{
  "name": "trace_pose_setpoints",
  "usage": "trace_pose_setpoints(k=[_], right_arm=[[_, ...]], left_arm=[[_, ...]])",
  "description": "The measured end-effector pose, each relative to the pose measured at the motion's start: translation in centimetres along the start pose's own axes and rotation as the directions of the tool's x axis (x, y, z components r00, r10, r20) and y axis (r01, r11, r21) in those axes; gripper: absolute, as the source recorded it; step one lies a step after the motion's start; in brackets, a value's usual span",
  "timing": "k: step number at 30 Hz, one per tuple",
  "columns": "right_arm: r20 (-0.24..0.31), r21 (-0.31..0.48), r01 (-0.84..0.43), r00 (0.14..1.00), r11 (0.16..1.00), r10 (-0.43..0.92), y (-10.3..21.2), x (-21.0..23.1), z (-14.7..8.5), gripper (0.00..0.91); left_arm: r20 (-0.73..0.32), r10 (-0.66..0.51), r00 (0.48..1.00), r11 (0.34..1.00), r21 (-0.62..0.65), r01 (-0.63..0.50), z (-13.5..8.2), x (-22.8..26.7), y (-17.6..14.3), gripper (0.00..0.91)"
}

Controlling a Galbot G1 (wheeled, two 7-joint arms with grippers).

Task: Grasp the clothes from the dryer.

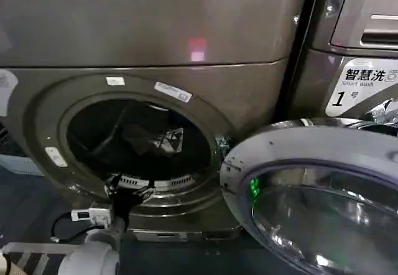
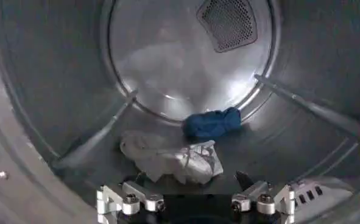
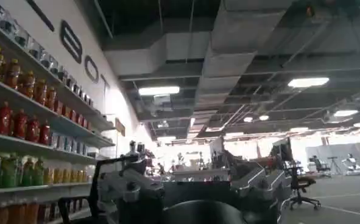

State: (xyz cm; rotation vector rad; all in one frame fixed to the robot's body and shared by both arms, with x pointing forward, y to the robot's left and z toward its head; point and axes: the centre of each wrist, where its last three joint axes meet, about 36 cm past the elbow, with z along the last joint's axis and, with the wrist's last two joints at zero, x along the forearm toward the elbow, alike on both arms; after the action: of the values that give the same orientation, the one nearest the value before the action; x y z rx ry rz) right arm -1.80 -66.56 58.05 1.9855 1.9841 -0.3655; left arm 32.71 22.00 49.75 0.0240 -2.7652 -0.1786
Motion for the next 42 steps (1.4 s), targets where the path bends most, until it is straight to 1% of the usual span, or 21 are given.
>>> trace_pose_setpoints(k=[6, 13, 19, 25, 31, 36, 39, 42], right_arm=[[0.011, 0.0, 0.009, 1.0, 1.0, -0.009, 0.1, 0.0, 0.1, 0.907], [0.009, -0.004, 0.007, 1.0, 1.0, -0.007, 0.3, 0.0, 0.6, 0.907], [0.011, -0.004, 0.007, 1.0, 1.0, -0.007, 0.2, -0.1, 0.6, 0.907], [0.015, -0.003, 0.003, 1.0, 1.0, -0.003, 0.0, -0.3, 0.6, 0.907], [0.016, -0.002, 0.002, 1.0, 1.0, -0.002, 0.0, -0.4, 0.8, 0.907], [0.016, -0.003, 0.001, 1.0, 1.0, -0.001, 0.0, -0.4, 1.0, 0.907], [0.018, 0.0, 0.005, 1.0, 1.0, -0.005, 0.0, -0.4, 1.0, 0.907], [0.021, 0.006, 0.013, 1.0, 1.0, -0.013, 0.1, -0.4, 1.0, 0.907]], left_arm=[[-0.009, -0.027, 1.0, 0.999, -0.018, 0.027, 0.1, -2.5, 0.5, 0.907], [-0.032, -0.035, 0.999, 0.999, -0.024, 0.034, -0.1, -7.3, 1.2, 0.907], [-0.045, -0.053, 0.998, 0.998, -0.018, 0.052, -1.1, -12.1, 2.1, 0.907], [-0.072, -0.058, 0.996, 0.998, -0.023, 0.056, -2.5, -17.3, 2.8, 0.907], [-0.126, -0.056, 0.99, 0.998, -0.033, 0.053, -3.6, -22.5, 3.0, 0.907], [-0.166, -0.059, 0.984, 0.998, -0.047, 0.051, -4.6, -25.8, 3.2, 0.907], [-0.175, -0.059, 0.983, 0.996, -0.079, 0.045, -5.1, -27.1, 3.7, 0.907], [-0.151, -0.035, 0.988, 0.986, -0.164, 0.009, -5.8, -28.0, 4.1, 0.907]])
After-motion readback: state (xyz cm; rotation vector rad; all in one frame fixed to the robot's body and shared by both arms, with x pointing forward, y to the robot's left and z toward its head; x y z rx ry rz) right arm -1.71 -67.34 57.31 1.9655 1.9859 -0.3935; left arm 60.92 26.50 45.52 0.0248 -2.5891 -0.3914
